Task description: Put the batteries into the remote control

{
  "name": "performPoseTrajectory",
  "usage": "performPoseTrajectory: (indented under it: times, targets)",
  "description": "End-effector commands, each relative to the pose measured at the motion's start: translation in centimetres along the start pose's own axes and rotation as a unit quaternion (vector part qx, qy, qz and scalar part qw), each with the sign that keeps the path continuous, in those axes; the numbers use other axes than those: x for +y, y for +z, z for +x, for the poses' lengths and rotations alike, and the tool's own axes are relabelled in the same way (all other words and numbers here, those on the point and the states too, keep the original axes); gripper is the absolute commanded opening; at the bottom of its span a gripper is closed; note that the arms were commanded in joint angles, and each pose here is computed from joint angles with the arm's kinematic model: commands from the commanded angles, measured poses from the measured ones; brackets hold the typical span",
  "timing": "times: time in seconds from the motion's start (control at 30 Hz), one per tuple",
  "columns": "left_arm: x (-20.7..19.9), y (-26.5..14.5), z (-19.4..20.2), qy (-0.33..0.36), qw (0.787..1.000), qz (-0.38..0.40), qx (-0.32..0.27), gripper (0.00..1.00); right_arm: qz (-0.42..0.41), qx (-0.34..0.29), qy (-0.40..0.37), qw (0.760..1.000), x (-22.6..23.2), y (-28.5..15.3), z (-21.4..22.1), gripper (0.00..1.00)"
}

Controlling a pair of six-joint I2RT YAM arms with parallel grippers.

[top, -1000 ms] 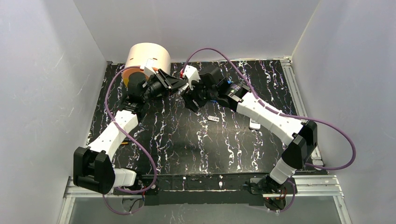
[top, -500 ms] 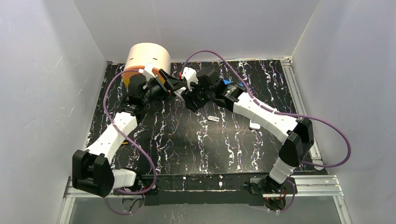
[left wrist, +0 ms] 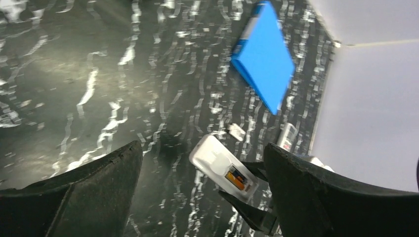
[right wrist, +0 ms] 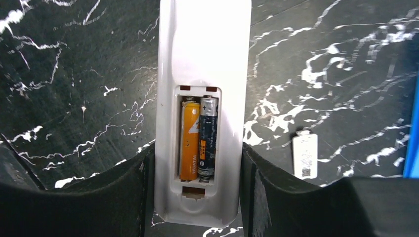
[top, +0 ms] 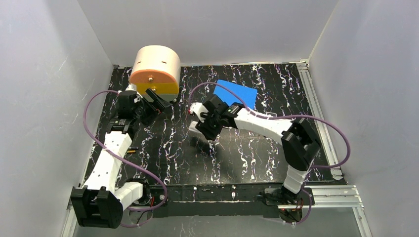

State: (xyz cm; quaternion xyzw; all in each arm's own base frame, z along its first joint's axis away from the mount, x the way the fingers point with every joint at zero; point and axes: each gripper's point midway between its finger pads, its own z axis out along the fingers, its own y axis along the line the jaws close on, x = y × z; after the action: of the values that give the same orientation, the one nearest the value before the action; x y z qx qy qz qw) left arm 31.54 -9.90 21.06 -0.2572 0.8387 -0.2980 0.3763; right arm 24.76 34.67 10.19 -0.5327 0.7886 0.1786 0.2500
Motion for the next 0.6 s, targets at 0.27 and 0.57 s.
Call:
performPoseTrajectory:
  times: [0.27, 0.57]
  targets:
    - [2.6, -0.4, 0.5, 0.022, 0.999, -0.041, 0.026, 0.9, -0.05, 0.071, -0.114, 0.99, 4.0, 5.2, 3.9, 0.22]
    - [1.8, -0.1, 0.4, 0.029, 0.999, -0.021, 0.032, 0.9, -0.028, 0.094, -0.102, 0.99, 3.4, 5.4, 5.5, 0.54]
